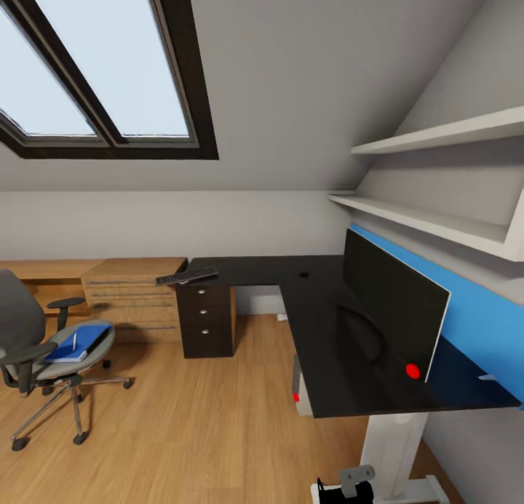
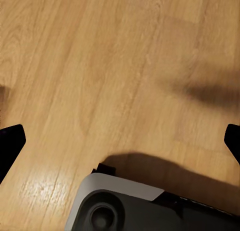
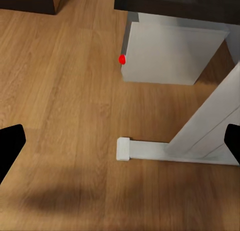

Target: In the bedroom, organize the workspace by keeping the computer under the desk, ensuring the monitor is on the desk, placing the keyboard on the desk next to the monitor, placing the mouse on the desk next to the keyboard, moving the folder from the swivel chair onto the desk next to the mouse, stacking the notebook on top of the folder with the pen on top of the notebook, and positioning the swivel chair next to the desk.

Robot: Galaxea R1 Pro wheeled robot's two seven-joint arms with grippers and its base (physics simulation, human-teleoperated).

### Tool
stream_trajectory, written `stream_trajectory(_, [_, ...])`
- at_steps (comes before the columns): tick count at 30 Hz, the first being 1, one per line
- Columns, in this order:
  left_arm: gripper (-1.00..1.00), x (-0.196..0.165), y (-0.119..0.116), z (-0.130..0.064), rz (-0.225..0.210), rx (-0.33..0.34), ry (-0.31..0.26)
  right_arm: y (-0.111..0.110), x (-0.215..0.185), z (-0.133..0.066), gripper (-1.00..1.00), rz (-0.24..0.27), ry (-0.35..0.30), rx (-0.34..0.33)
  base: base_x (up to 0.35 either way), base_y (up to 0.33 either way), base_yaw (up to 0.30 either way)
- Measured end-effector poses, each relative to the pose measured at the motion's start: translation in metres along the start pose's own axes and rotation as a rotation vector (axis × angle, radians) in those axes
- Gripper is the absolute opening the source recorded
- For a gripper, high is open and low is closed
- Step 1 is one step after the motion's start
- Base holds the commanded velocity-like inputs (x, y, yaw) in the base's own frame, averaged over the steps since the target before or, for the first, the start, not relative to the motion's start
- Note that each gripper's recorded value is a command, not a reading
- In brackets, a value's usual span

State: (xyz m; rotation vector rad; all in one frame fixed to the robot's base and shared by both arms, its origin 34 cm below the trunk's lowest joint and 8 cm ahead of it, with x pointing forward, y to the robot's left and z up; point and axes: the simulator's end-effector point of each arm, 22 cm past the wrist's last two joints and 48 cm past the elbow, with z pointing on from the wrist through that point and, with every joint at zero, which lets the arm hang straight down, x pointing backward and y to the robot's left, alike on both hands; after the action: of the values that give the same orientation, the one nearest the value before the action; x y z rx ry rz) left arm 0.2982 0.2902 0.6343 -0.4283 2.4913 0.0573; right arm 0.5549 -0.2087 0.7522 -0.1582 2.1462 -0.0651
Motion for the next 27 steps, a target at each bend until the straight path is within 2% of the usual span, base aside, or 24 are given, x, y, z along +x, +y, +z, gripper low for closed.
stream_trajectory(14, [1.00,-0.003,0.004,-0.013,-0.005,-0.008,0.004,-0.001,-0.008,-0.011,1.00,0.001,-0.001,0.001,0.000,0.000,0.010])
stream_trajectory(19, [1.00,-0.006,0.004,-0.016,-0.004,-0.006,-0.001,0.000,-0.010,-0.014,1.00,0.001,0.000,-0.001,0.000,0.000,0.199])
stream_trajectory(27, [1.00,-0.028,-0.003,-0.017,-0.007,0.011,-0.057,0.011,-0.014,-0.018,1.00,0.008,-0.002,-0.014,0.000,0.000,0.210])
